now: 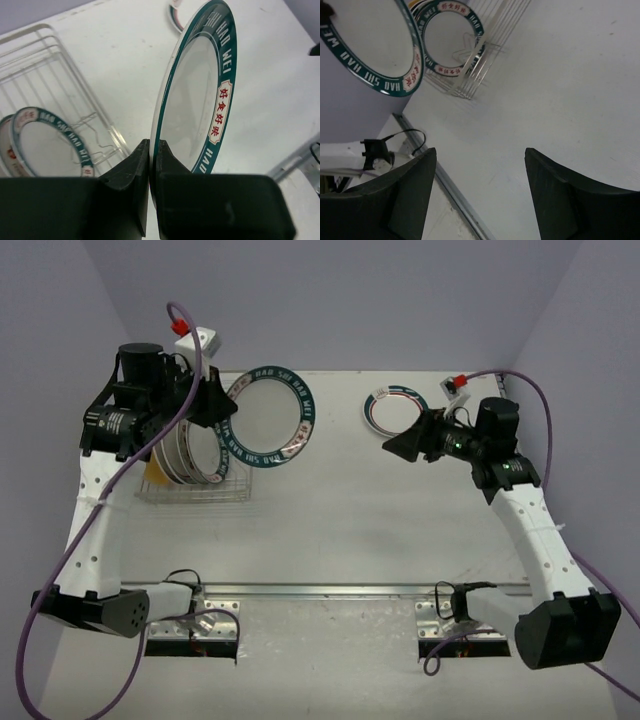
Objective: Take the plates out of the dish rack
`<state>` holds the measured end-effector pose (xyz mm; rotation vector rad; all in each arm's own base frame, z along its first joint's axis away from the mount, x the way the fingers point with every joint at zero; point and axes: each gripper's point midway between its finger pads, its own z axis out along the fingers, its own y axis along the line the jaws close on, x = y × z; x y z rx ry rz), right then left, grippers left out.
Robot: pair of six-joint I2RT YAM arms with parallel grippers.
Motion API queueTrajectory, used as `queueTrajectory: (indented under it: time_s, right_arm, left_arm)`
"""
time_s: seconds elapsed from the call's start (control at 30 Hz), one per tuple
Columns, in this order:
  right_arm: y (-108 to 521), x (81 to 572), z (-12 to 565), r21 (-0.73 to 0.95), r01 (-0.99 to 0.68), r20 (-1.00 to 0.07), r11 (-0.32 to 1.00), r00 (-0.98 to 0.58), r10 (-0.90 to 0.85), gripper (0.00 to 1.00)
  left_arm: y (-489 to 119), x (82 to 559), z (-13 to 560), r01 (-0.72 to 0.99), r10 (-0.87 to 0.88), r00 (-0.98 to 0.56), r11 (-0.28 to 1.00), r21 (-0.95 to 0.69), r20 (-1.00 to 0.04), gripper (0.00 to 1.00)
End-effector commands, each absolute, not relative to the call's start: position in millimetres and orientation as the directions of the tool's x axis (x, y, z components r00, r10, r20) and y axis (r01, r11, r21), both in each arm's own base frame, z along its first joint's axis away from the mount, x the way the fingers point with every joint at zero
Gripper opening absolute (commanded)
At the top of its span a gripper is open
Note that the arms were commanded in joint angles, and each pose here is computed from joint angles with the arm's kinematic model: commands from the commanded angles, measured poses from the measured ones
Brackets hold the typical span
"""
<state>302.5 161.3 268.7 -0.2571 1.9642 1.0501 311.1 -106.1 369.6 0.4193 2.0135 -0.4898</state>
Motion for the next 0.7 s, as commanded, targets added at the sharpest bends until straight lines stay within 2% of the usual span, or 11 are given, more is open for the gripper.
queueTrajectory:
  time_s: [0.0,0.13,0.43,0.57,0.67]
  right_arm:
    - [205.4,293.7,312.1,0.521,-0.693,-0.836,0.498,-0.533,0.134,0.68]
    - [230.3,288.6,318.0,0.504,-0.742,-0.846,0.443,-0.527,0.08,0.65]
    - [265.6,294.5,305.8,0.401,-0.806,-0.884,0.435,-0.466,-0.048,0.6]
    - [277.7,291.2,295.2,0.384,-0.817,-0.884,0.43,-0.46,-0.085,0.5]
    - [278.0,295.4,284.8,0.378,-0.806,-0.878,0.456,-0.468,-0.099,0.37]
  left_arm:
    - [-149.1,290.5,374.1,0.684,0.118,-0.445,0.684,-0.252,-0.888,0.0]
    - [-163.1,279.8,362.1,0.723,0.153,-0.481,0.627,-0.291,-0.863,0.0]
    - [-184.3,264.9,338.7,0.755,0.215,-0.531,0.56,-0.342,-0.82,0.0]
    - [-186.2,266.1,332.1,0.755,0.224,-0.542,0.553,-0.353,-0.81,0.0]
    - [-187.3,266.3,329.6,0.755,0.224,-0.548,0.547,-0.361,-0.806,0.0]
